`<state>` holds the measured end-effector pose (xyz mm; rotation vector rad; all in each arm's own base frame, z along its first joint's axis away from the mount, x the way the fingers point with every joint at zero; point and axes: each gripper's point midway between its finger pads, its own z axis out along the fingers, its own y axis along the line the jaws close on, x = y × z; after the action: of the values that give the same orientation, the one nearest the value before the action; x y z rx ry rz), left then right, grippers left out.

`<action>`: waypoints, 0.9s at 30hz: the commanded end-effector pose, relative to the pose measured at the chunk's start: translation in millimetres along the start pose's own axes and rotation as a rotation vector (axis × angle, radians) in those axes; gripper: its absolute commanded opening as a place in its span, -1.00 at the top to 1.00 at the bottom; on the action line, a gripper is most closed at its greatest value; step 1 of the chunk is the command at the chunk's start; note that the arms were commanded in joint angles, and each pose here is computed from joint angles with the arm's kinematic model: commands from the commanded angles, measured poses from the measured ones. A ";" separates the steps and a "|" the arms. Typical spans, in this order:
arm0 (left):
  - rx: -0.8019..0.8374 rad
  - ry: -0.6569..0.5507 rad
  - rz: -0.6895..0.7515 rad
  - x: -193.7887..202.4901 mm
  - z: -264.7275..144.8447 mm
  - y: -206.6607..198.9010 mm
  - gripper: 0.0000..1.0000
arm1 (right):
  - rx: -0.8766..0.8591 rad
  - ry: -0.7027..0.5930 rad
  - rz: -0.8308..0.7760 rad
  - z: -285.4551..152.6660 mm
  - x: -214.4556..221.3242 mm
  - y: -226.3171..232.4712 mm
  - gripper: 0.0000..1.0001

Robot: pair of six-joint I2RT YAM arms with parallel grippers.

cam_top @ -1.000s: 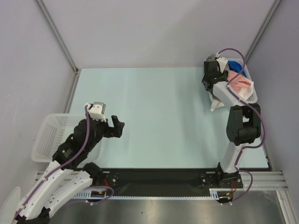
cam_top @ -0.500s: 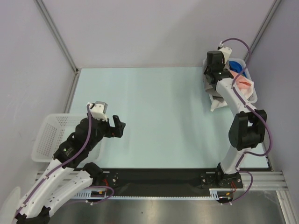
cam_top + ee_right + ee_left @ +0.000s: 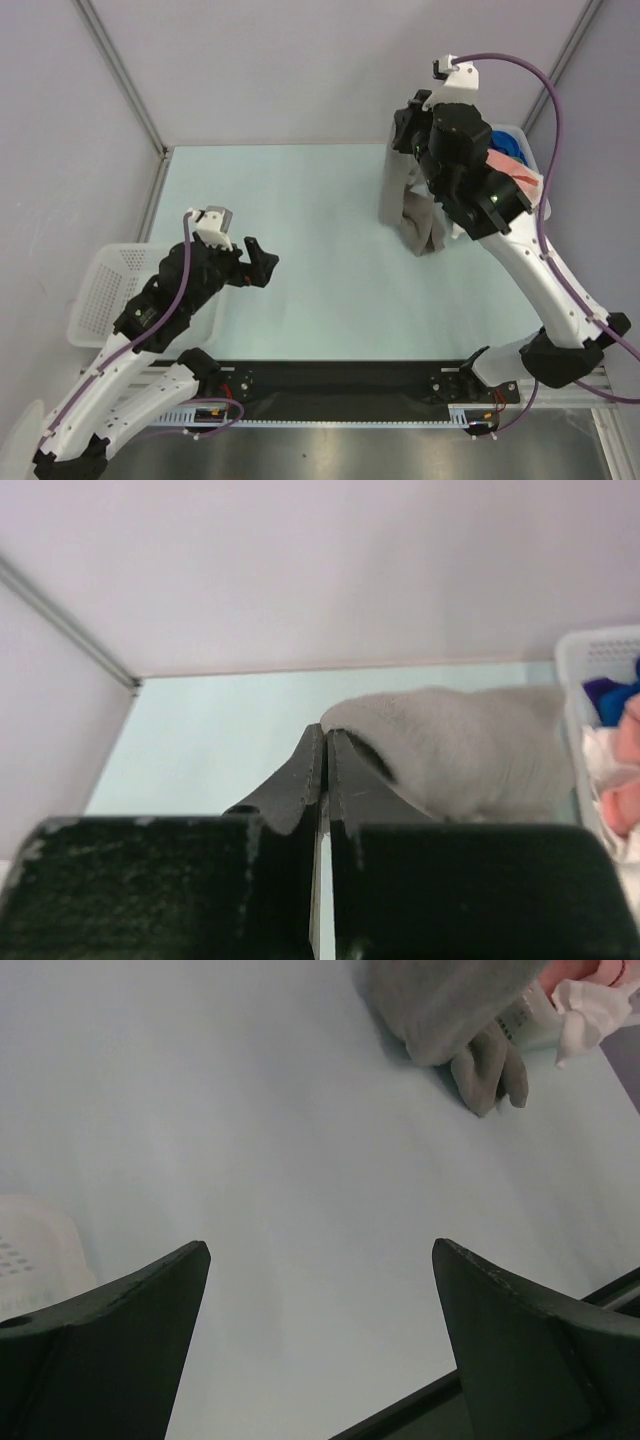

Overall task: Fold and stack the towels
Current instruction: Grab crumpled towel, then move the towel to the center of the board

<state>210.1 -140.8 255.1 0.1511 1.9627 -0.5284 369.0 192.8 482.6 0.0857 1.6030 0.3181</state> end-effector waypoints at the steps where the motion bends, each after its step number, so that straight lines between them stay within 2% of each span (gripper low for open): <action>1: 0.096 -0.067 -0.062 -26.3 -2.0 -24.7 -0.99 | -0.065 -0.052 0.003 -31.5 -27.4 19.0 1.00; 4: 0.113 -0.059 -0.084 -24.7 3.0 -29.3 -0.99 | -0.115 -0.008 0.009 -37.9 -11.9 34.6 1.00; 11: 0.212 -0.035 -0.142 -13.2 18.4 -48.7 -0.97 | -0.204 0.213 -0.045 -29.3 92.9 68.1 1.00; 13: 0.193 -0.027 -0.158 -7.8 22.0 -45.4 -0.95 | -0.257 0.287 -0.041 -32.1 132.0 81.7 1.00; 16: 0.055 -0.054 -0.222 4.0 24.5 -17.5 -0.94 | -0.401 0.447 -0.071 -52.7 198.6 113.3 1.00; 18: -0.028 -0.047 -0.282 19.9 26.2 -0.1 -0.92 | -0.451 0.512 -0.114 -69.1 228.9 125.0 0.78; 19: -0.124 -0.058 -0.307 26.3 22.3 19.0 -0.92 | -0.482 0.557 -0.131 -80.2 252.0 126.4 0.38; 22: -0.229 -0.066 -0.390 44.9 20.1 40.8 -0.92 | -0.566 0.585 -0.087 -105.8 270.7 132.6 -0.20; 25: -0.254 -0.062 -0.434 55.7 22.4 46.3 -0.91 | -0.513 0.556 -0.087 -105.3 262.6 115.1 -0.34; 27: -0.249 -0.030 -0.435 63.9 27.4 44.2 -0.88 | -0.432 0.551 -0.084 -92.8 262.2 91.9 -0.31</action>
<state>215.3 -124.0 182.5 -0.3425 2.0245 -0.5598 227.4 347.7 200.4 -0.5978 2.1627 0.5889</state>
